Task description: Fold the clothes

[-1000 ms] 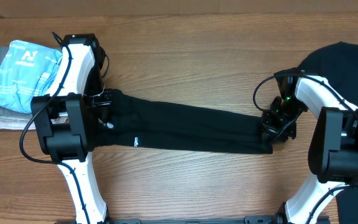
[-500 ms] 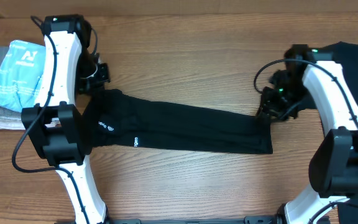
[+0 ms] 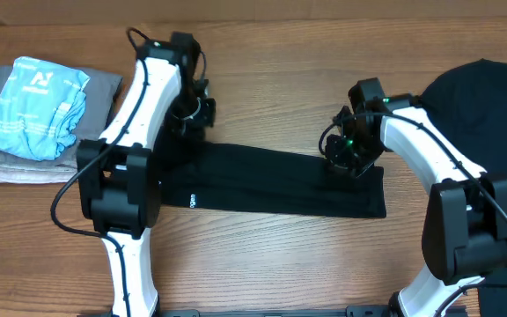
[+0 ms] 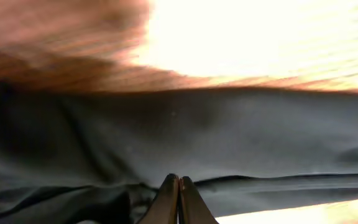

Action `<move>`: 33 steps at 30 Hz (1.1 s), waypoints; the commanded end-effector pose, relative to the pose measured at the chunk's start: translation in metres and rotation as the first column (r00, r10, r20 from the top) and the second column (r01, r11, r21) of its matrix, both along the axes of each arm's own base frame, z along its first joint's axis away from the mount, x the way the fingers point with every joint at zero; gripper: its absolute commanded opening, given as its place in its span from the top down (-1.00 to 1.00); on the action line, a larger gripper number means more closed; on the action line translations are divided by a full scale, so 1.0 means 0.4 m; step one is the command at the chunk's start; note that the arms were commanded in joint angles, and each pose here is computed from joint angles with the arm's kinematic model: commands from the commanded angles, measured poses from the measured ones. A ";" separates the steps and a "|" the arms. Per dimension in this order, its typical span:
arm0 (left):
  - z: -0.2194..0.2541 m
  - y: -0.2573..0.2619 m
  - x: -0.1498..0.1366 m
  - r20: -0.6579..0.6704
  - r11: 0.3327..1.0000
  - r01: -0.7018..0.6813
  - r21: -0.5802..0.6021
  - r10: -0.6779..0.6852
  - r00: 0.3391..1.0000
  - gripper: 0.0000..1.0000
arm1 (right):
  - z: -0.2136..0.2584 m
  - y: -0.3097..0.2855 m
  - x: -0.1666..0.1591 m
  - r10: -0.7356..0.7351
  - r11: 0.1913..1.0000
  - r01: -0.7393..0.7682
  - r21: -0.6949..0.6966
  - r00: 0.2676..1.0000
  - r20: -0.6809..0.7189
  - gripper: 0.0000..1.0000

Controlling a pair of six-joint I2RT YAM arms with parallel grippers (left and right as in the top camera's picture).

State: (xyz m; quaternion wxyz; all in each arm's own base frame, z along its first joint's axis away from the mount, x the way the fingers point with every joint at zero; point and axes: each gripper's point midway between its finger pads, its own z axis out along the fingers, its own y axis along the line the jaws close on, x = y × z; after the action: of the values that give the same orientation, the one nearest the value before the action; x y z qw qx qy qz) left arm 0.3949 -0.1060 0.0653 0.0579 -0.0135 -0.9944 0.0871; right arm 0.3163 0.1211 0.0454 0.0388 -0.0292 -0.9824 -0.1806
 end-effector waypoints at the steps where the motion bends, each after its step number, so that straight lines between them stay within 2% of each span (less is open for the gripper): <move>1: -0.024 0.000 -0.022 -0.017 1.000 0.018 -0.008 -0.018 1.000 0.92 | -0.032 0.002 -0.030 -0.008 1.000 0.008 0.002 1.000 -0.023 0.92; 8: -0.062 0.004 -0.046 -0.045 1.000 0.018 -0.003 -0.018 0.999 0.92 | -0.077 -0.006 -0.078 -0.008 1.000 0.008 -0.003 0.998 -0.066 0.91; 17: -0.074 0.007 -0.059 -0.061 1.000 0.019 0.000 -0.019 0.998 0.91 | -0.071 -0.023 -0.170 -0.021 0.999 0.013 -0.036 0.975 -0.221 0.86; 26: -0.074 0.007 -0.061 -0.064 1.000 0.028 -0.001 -0.028 0.998 0.91 | -0.104 -0.043 -0.192 -0.088 0.993 0.067 -0.094 0.966 -0.244 0.84; 30: -0.072 0.010 -0.073 -0.080 0.999 0.052 -0.003 -0.052 0.995 0.92 | -0.086 -0.048 -0.221 -0.090 0.993 0.062 -0.104 0.955 -0.283 0.92; 33: -0.072 0.010 -0.074 -0.081 0.998 0.055 -0.004 -0.055 0.995 0.92 | -0.048 -0.046 -0.210 -0.088 0.993 0.067 -0.092 0.968 -0.237 0.92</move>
State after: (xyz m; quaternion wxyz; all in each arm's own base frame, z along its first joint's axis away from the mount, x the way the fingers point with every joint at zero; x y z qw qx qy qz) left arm 0.3686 -0.1014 0.0336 0.1007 -0.0228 -0.9914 0.0809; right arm 0.2269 0.1018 0.0092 0.1822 -0.0940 -0.9697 -0.1328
